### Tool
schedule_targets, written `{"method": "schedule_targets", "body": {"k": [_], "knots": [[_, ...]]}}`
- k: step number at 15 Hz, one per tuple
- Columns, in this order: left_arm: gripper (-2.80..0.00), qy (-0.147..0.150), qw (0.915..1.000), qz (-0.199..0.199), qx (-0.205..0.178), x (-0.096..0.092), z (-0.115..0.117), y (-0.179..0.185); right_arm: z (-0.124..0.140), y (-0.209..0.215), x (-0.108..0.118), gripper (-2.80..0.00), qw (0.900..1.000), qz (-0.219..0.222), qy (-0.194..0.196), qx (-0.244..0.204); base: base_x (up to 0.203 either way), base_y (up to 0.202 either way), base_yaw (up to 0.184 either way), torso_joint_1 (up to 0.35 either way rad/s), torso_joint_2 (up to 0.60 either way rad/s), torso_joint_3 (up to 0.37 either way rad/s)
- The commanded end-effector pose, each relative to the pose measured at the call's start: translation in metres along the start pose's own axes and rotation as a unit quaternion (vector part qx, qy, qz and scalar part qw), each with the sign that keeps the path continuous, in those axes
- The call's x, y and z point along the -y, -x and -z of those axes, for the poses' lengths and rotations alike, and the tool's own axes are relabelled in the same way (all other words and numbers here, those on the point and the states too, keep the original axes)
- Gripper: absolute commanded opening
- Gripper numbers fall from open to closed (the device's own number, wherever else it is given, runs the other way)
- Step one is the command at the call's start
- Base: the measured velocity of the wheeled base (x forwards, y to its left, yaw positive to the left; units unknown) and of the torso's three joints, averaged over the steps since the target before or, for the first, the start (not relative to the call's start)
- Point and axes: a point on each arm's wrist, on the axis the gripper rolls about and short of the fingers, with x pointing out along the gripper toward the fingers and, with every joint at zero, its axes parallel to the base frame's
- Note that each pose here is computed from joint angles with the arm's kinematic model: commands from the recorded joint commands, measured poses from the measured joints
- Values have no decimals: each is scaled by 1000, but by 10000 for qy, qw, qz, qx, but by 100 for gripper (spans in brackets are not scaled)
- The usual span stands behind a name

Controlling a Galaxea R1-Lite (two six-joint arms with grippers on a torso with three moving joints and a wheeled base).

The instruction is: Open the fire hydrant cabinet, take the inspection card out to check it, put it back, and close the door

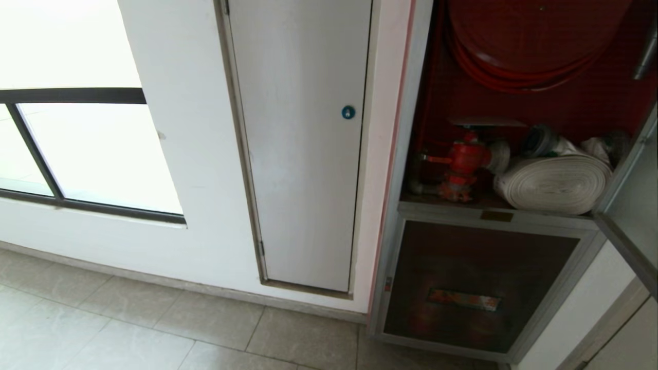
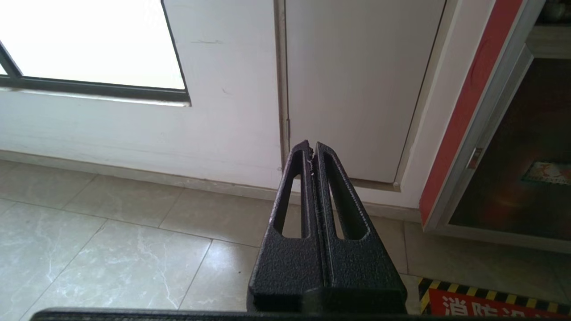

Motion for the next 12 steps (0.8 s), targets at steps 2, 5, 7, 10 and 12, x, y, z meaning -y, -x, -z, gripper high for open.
{"method": "schedule_targets", "body": {"k": [2, 5, 7, 10, 12], "knots": [[-280, 0, 10000, 0, -35, 0, 2, -1, 0, 0, 0, -280, 10000, 0, 2, 9, 0, 0, 0, 0, 0, 0], [-280, 0, 10000, 0, -35, 0, 2, -1, 0, 0, 0, -280, 10000, 0, -5, 7, 0, 0, 0, 0, 0, 0], [-280, 0, 10000, 0, -35, 0, 2, -1, 0, 0, 0, -280, 10000, 46, -5, 7, 0, 0, 0, 0, 0, 0], [-280, 0, 10000, 0, -35, 0, 2, -1, -2, 1, 0, -280, 10000, 73, 36, 16, 0, 0, 0, 0, 0, 0], [-280, 0, 10000, 0, -35, 0, 2, -1, -24, 7, 0, -280, 9996, 83, 19, 273, 0, 0, 0, 0, 0, 0]]}}
